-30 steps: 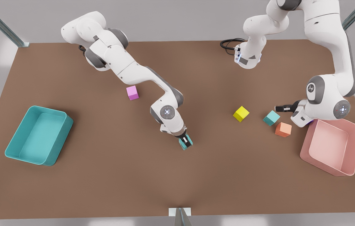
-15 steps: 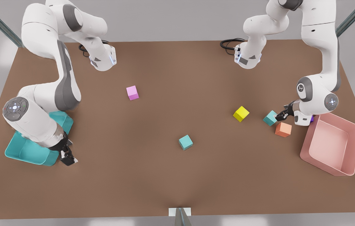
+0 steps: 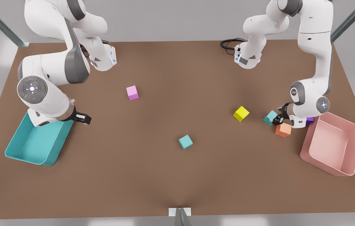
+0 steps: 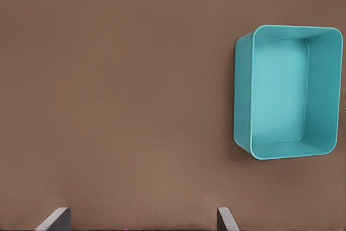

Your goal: Stack the two blue cubes on top of each other

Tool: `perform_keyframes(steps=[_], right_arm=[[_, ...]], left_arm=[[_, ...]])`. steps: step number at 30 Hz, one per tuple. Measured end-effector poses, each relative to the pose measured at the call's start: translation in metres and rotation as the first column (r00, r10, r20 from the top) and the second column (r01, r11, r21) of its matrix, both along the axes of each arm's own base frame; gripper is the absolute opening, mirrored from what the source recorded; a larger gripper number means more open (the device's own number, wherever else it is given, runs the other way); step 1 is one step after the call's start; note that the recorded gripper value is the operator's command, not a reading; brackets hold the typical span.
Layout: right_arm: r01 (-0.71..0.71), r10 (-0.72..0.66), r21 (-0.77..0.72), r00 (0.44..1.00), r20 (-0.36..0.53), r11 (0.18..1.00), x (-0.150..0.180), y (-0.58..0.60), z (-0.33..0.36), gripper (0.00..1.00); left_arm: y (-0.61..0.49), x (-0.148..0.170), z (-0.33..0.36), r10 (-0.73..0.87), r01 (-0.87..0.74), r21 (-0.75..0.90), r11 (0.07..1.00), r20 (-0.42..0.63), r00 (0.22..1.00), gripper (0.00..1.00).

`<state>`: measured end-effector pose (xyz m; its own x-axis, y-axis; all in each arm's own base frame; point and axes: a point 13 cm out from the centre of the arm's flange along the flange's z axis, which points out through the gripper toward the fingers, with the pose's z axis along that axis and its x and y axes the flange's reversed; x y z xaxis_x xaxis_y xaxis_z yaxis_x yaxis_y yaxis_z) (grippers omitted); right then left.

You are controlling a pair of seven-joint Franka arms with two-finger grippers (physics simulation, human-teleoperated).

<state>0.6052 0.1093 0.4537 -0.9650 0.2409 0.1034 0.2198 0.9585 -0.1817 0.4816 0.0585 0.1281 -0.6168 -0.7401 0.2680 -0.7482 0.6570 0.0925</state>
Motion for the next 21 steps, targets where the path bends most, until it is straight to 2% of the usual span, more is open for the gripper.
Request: perform_keyframes(steps=[8, 21], right_arm=[[-0.199, 0.202, 0.032, 0.976, -0.088, 0.979, -0.015, 0.001, -0.003, 1.00], [-0.381, 0.389, 0.079, 0.909, -0.148, 0.921, -0.025, 0.008, -0.009, 1.00]], left_arm=[[0.011, -0.004, -0.028, -0.083, 0.082, -0.025, 0.996, -0.001, 0.997, 1.00], [0.020, -0.021, -0.072, -0.139, 0.136, -0.071, 0.988, -0.041, 0.989, 1.00]])
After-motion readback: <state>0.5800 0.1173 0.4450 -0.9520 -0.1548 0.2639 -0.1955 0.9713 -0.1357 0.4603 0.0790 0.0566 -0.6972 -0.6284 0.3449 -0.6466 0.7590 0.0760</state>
